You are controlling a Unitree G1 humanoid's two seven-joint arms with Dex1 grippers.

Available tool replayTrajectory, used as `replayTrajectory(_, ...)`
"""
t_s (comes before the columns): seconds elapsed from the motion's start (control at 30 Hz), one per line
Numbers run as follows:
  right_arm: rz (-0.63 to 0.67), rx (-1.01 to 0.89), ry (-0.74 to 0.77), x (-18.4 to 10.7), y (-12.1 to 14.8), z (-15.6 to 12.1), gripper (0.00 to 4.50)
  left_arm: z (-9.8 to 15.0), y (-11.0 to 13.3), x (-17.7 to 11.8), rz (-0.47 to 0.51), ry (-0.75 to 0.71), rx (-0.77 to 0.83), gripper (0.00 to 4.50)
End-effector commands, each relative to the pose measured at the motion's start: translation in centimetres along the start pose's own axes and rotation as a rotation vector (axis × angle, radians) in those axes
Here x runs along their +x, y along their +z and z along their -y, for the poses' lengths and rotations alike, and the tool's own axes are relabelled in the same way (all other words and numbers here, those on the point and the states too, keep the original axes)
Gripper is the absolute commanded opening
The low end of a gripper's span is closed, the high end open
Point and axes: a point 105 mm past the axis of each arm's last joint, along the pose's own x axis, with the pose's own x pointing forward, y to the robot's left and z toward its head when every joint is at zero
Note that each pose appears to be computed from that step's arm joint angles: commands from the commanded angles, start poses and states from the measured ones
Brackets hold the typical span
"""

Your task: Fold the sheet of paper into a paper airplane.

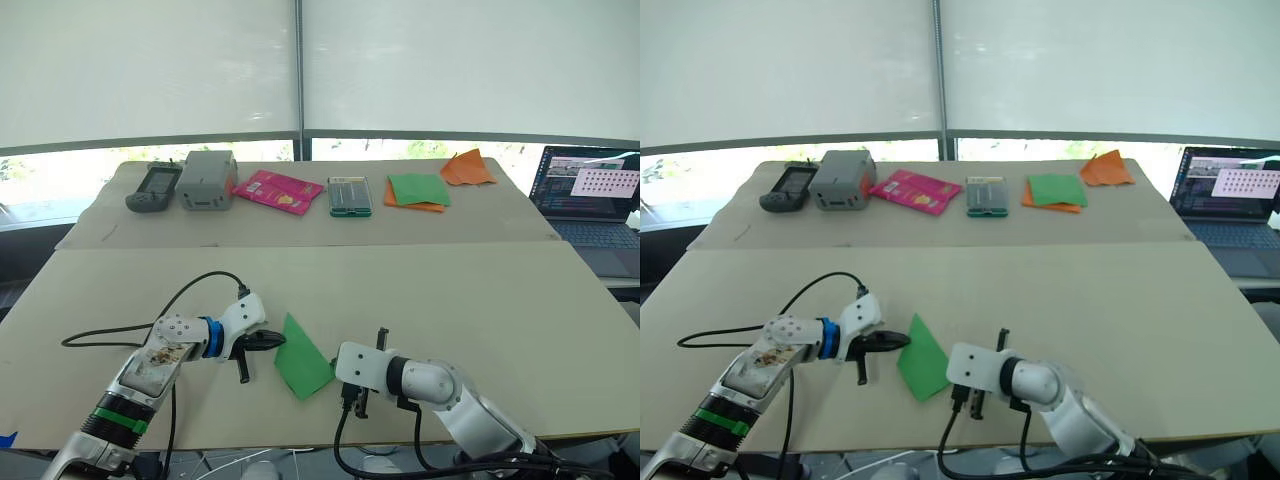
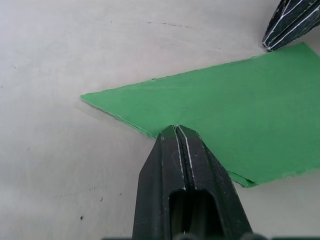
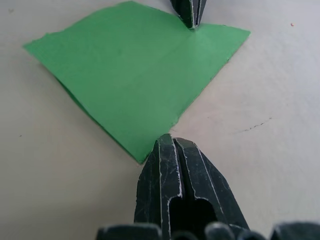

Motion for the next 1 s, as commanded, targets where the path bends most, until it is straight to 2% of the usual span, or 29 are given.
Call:
replayTrajectory(0.03, -0.167, 0.104, 0.223, 0.1, -4.7, -5.3, 0.0, 0.4, -2.1, 0.3, -0.076, -0.008, -0.037, 0.02)
replayTrajectory(0.2, -0.118, 0.103, 0.136, -0.8, -3.6, -3.0, 0.0, 0.4, -2.0, 0.4, -0.073, -0.011, -0.035, 0.02)
replayTrajectory(0.37, 0.165, 0.188, -0.012, -2.0, 1.2, 0.8, 0.0, 0.3, -1.9, 0.4, -0.07, -0.01, -0.032, 0.02)
replayTrajectory(0.57, 0.312, 0.287, -0.05, -2.2, 3.0, 1.8, 0.0, 0.3, -1.7, 0.3, -0.055, -0.012, -0.035, 0.02)
replayTrajectory(0.77, 0.333, 0.312, -0.115, -3.2, 2.8, 3.1, 0.0, 0.0, -0.8, -0.1, -0.031, 0.0, -0.029, 0.02)
replayTrajectory(0.9, 0.293, 0.306, -0.153, -4.2, 1.6, 3.9, 0.0, 0.0, -0.4, -0.2, -0.019, 0.003, -0.025, 0.02)
replayTrajectory(1.0, 0.321, 0.31, -0.154, -4.7, 2.0, 4.2, 0.0, 0.2, -0.4, -0.2, -0.016, 0.003, -0.028, 0.02)
